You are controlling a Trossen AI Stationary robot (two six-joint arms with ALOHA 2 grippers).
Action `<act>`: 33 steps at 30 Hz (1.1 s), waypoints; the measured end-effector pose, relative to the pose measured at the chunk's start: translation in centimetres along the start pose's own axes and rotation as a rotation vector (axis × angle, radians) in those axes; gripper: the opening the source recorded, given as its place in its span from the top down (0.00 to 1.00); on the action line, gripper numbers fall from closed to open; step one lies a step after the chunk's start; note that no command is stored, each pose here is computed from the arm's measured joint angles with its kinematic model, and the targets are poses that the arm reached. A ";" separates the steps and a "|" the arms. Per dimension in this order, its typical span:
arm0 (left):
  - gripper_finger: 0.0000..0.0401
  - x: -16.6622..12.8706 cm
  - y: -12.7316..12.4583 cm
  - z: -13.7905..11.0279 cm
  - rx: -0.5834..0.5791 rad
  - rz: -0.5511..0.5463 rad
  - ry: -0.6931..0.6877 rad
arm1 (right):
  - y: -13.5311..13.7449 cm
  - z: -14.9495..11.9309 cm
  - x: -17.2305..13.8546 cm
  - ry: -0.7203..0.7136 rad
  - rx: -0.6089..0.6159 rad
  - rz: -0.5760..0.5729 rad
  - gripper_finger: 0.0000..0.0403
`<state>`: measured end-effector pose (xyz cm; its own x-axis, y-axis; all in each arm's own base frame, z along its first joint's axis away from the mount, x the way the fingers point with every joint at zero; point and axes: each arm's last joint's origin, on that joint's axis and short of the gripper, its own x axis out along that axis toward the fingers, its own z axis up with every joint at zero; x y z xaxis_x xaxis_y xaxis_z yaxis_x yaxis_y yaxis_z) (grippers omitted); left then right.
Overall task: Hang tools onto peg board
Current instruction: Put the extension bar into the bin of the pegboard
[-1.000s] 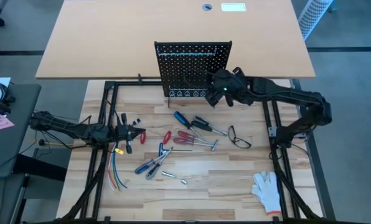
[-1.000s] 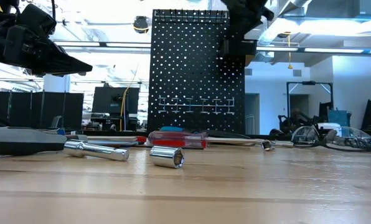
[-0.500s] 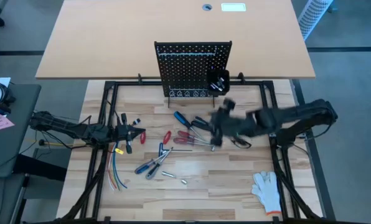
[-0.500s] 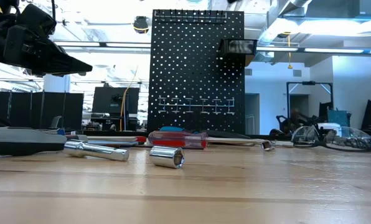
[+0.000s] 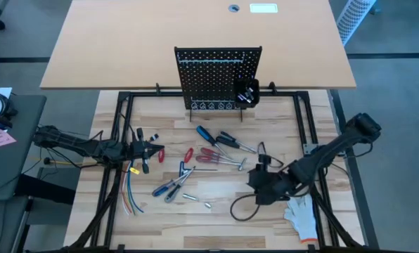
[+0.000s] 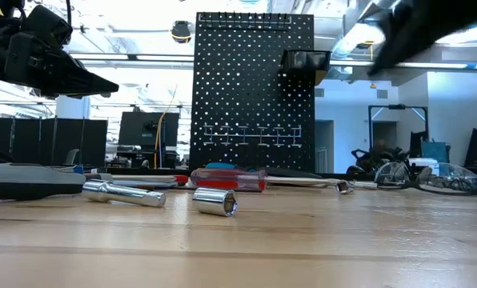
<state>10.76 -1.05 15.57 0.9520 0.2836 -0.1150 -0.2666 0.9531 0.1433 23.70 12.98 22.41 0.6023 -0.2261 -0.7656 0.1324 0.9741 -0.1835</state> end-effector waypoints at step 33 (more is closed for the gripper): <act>1.00 0.0 0.0 0.0 0.000 0.000 0.000 | -8.1 -3.4 12.6 0.361 -0.262 0.245 0.74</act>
<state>10.76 -1.05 15.57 0.9520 0.2836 -0.1150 -0.2666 0.9531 0.1431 27.52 2.18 12.10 0.2742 -0.0247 -0.9613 -0.2087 0.9743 -0.0846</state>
